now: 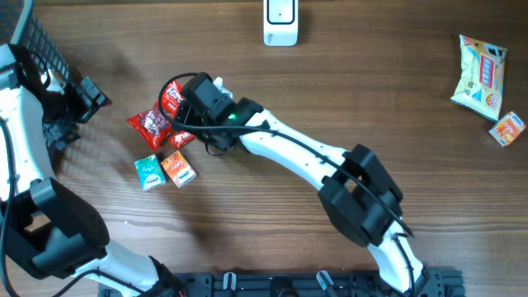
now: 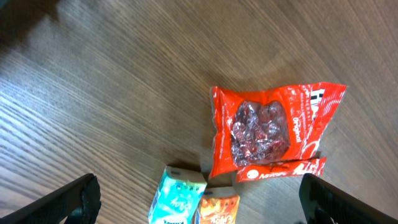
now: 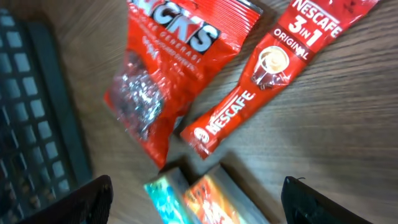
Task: Scan the item barcode
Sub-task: 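Reach the right gripper to the orange Kleenex pack by the snacks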
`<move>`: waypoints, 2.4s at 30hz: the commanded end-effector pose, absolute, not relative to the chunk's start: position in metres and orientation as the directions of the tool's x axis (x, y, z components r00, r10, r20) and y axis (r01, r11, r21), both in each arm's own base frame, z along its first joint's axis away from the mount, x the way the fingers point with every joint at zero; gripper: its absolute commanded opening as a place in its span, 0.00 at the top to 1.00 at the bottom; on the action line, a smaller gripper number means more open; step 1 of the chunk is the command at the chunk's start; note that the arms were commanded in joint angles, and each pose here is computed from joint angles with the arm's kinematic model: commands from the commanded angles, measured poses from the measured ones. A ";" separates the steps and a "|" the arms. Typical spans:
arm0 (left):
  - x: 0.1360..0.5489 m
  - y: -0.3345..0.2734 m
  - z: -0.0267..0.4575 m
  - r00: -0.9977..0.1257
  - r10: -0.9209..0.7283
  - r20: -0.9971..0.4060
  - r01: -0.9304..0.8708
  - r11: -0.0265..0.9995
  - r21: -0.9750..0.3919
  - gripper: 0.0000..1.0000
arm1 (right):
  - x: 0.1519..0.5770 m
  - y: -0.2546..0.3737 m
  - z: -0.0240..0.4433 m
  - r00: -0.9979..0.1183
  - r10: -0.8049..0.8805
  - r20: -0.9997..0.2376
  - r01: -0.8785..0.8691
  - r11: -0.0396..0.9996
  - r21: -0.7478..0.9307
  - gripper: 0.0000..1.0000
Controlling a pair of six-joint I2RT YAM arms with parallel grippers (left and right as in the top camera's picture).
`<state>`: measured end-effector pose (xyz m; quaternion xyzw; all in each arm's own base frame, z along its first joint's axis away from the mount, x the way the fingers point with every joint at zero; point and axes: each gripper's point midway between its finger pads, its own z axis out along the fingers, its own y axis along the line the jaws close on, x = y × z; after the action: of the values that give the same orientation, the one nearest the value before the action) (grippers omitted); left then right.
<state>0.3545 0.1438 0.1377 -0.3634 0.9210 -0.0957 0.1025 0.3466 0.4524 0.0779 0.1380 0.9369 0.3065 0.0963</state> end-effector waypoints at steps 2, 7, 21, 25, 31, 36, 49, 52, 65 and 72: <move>0.351 0.146 0.141 -0.689 -0.718 -0.103 -0.678 0.688 -0.257 0.00 | 0.350 0.461 0.061 -0.921 0.382 -0.074 0.262 0.749 0.609 0.22; 0.348 0.144 0.140 -0.691 -0.717 -0.090 -0.680 0.688 -0.253 0.00 | 0.356 0.464 0.049 -0.904 0.425 -0.055 0.305 0.728 0.614 0.22; 0.345 0.141 0.139 -0.694 -0.717 -0.073 -0.683 0.687 -0.249 0.00 | 0.355 0.462 0.012 -0.903 0.427 -0.044 0.326 0.750 0.575 0.27; 0.344 0.141 0.139 -0.676 -0.734 -0.064 -0.702 0.667 -0.250 0.00 | 0.353 0.459 0.001 -0.903 0.428 -0.040 0.336 0.761 0.555 0.33; 0.343 0.140 0.139 -0.661 -0.749 -0.055 -0.717 0.651 -0.249 0.00 | 0.352 0.454 -0.020 -0.892 0.451 -0.022 0.373 0.765 0.525 0.41; 0.343 0.140 0.139 -0.661 -0.749 -0.054 -0.717 0.651 -0.249 0.00 | 0.358 0.443 -0.026 -0.884 0.466 -0.022 0.393 0.770 0.502 0.56; 0.343 0.140 0.139 -0.661 -0.749 -0.054 -0.717 0.651 -0.249 0.00 | 0.391 0.397 -0.033 -0.860 0.508 -0.050 0.435 0.781 0.447 0.96; 0.343 0.140 0.139 -0.661 -0.749 -0.054 -0.717 0.651 -0.249 0.00 | 0.391 0.394 -0.034 -0.878 0.476 -0.038 0.412 0.796 0.444 0.95; 0.337 0.135 0.139 -0.662 -0.749 -0.020 -0.722 0.645 -0.249 0.00 | 0.354 0.414 0.096 -0.915 -0.248 -0.318 -0.379 0.796 0.472 0.46; 0.343 0.141 0.140 -0.656 -0.753 -0.051 -0.719 0.645 -0.259 0.00 | 0.276 0.437 0.105 -0.704 -0.611 -0.362 -0.708 0.568 0.420 0.03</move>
<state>0.3398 0.1354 0.1353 -0.3919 0.9119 -0.1031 0.0649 0.3194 0.4083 0.0949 -0.2173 0.9390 0.2535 0.0825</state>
